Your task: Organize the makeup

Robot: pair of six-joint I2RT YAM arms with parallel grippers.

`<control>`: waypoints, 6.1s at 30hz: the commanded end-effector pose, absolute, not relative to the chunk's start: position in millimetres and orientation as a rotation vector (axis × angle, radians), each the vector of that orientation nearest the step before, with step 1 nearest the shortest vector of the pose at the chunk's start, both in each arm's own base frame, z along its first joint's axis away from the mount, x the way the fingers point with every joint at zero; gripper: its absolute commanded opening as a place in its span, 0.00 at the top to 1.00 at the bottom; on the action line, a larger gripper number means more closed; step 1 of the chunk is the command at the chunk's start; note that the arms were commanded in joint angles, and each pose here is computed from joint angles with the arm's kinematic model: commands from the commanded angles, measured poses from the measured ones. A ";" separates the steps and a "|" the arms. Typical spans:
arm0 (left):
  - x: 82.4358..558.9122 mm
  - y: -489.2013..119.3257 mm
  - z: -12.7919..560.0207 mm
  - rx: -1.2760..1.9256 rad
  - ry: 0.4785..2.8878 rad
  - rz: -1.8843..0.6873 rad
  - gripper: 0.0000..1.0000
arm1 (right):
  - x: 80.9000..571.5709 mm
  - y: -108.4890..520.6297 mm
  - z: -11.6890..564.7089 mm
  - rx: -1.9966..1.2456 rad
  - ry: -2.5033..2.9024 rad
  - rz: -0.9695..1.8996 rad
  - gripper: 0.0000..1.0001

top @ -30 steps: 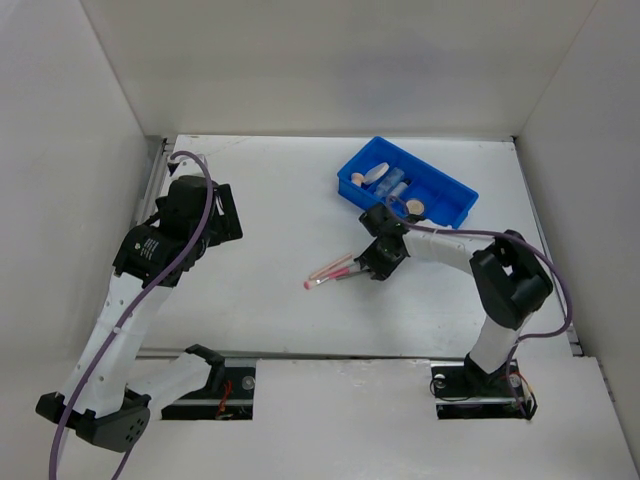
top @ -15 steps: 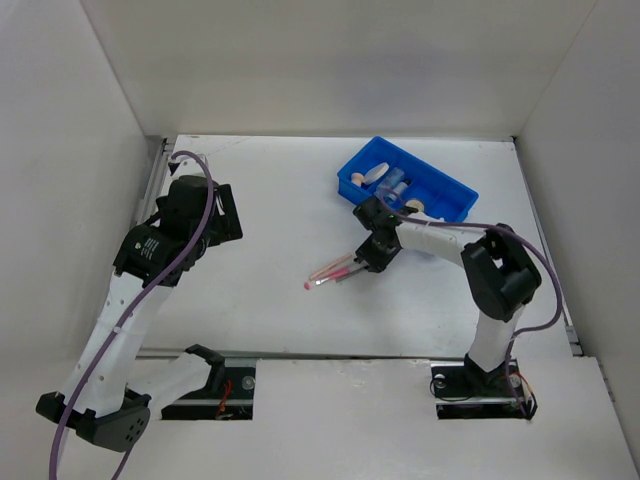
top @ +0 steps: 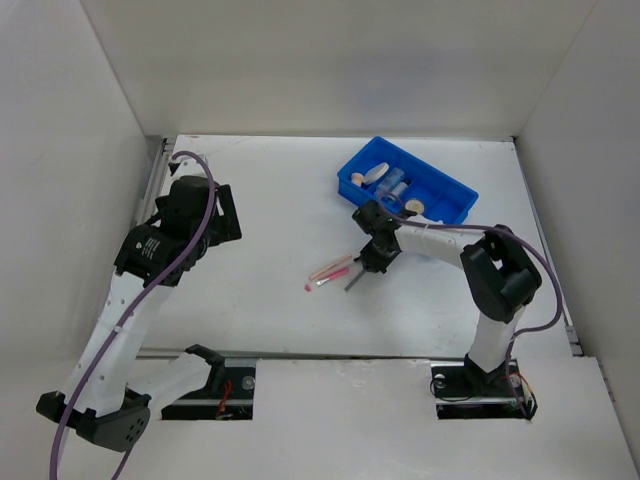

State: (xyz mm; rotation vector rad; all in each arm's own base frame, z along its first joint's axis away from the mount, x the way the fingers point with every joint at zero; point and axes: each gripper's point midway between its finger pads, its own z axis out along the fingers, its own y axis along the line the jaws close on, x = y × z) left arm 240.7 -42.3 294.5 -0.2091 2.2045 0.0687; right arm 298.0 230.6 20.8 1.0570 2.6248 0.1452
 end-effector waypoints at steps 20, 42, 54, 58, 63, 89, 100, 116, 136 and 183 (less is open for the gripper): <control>243.0 -42.7 294.2 -0.197 2.197 0.070 0.26 | 366.9 101.5 211.7 0.780 2.126 -0.098 0.92; 246.4 -42.6 302.8 -0.202 2.192 0.079 0.26 | 471.5 -6.8 171.7 0.880 2.120 -0.337 0.40; 248.0 -43.4 300.7 -0.199 2.200 0.084 0.26 | 384.5 165.2 221.7 0.308 2.204 0.180 0.36; 248.3 -42.2 301.1 -0.214 2.196 0.089 0.26 | 312.3 243.0 167.9 0.168 2.426 0.308 0.42; 247.4 -35.7 304.6 -0.230 2.183 0.125 0.26 | 273.3 288.3 126.8 0.548 2.627 0.509 0.41; 232.1 -28.3 305.0 -0.226 2.163 0.116 0.26 | 279.3 327.2 31.6 0.782 2.785 0.497 0.62; 232.1 -26.6 302.2 -0.228 2.167 0.131 0.26 | 276.5 312.8 19.7 0.809 2.792 0.372 0.72; 231.7 -24.8 299.4 -0.232 2.164 0.140 0.26 | 282.0 282.4 16.9 0.781 2.731 0.113 0.74; 240.9 -33.6 300.1 -0.212 2.167 0.111 0.26 | 344.3 128.3 199.0 0.870 2.167 -0.051 0.88; 233.1 -30.4 307.2 -0.236 2.152 0.094 0.26 | 342.8 353.8 110.8 0.664 2.558 0.380 0.28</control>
